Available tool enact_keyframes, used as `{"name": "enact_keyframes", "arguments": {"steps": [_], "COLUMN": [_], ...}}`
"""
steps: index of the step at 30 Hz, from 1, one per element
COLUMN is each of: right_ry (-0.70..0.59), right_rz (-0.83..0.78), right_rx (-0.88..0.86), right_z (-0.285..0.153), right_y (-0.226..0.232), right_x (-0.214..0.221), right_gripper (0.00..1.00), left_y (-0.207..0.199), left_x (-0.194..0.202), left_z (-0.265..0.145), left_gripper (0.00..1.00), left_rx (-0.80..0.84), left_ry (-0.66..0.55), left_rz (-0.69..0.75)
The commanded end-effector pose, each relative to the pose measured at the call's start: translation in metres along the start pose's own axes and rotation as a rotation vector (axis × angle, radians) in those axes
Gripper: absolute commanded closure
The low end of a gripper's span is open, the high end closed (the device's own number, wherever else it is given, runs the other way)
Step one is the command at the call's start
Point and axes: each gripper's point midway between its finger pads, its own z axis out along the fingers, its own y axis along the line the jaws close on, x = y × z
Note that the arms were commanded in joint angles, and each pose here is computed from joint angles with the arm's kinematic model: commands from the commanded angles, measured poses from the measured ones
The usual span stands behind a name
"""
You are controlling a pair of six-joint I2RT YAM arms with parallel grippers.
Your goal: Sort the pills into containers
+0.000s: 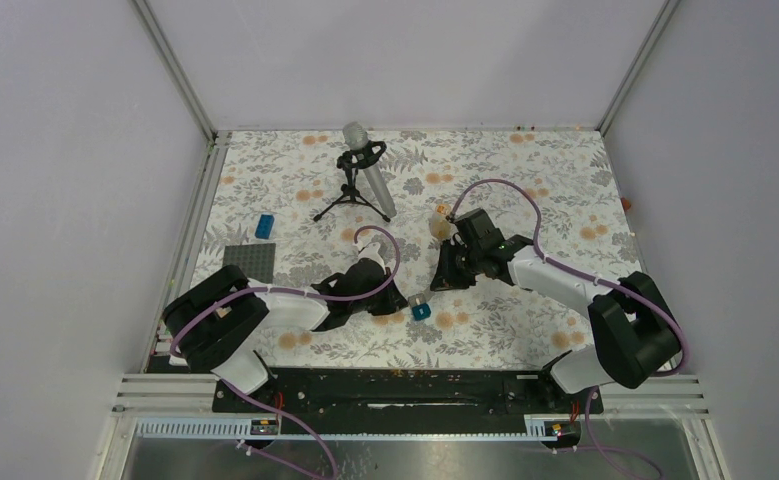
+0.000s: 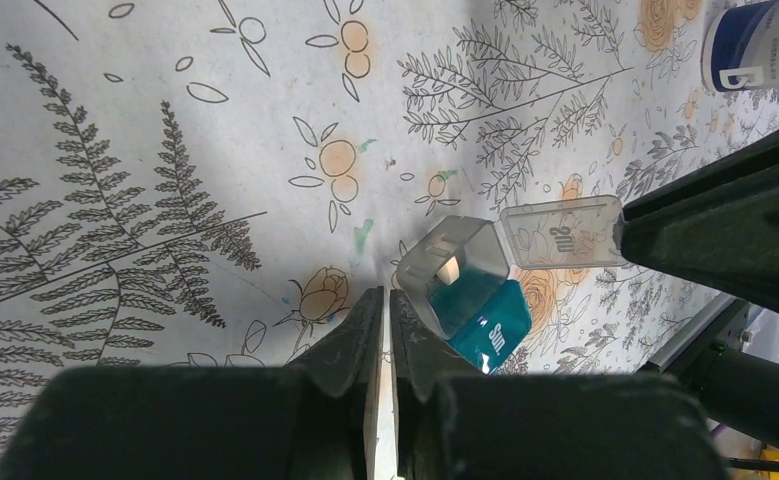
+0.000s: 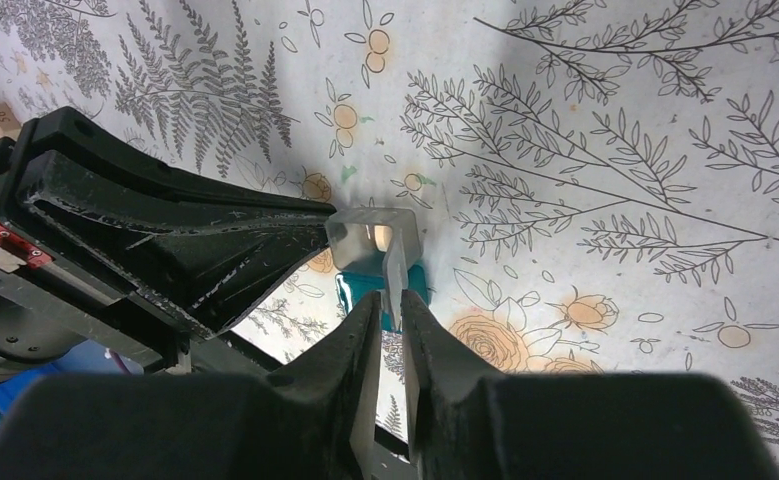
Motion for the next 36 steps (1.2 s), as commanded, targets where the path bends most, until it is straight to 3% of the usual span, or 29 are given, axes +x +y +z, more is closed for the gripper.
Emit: {"name": "enact_keyframes", "arguments": {"steps": [1,9,19,36], "right_ry": [-0.025,-0.034,-0.016,0.035], "right_rz": [-0.033,-0.058,-0.078,-0.078], "right_rx": [-0.048,-0.045,-0.049,-0.024], "right_z": [-0.004,-0.005,-0.005,0.02], "right_y": [0.017,0.022,0.033,0.03], "right_x": [-0.009,-0.008,-0.003,0.004], "right_gripper": [0.81,0.85,0.73,0.69], "left_y": [-0.023,-0.03,-0.029,-0.029], "left_x": [-0.016,-0.015,-0.012,-0.013], "left_z": [0.002,0.003,0.007,0.006], "left_gripper": [0.94,0.95,0.96,0.97], "left_rx": [0.062,0.091,0.086,0.086], "left_ry": [-0.043,-0.029,-0.015,-0.023], "left_rz": [0.01,0.01,0.009,0.012]}}
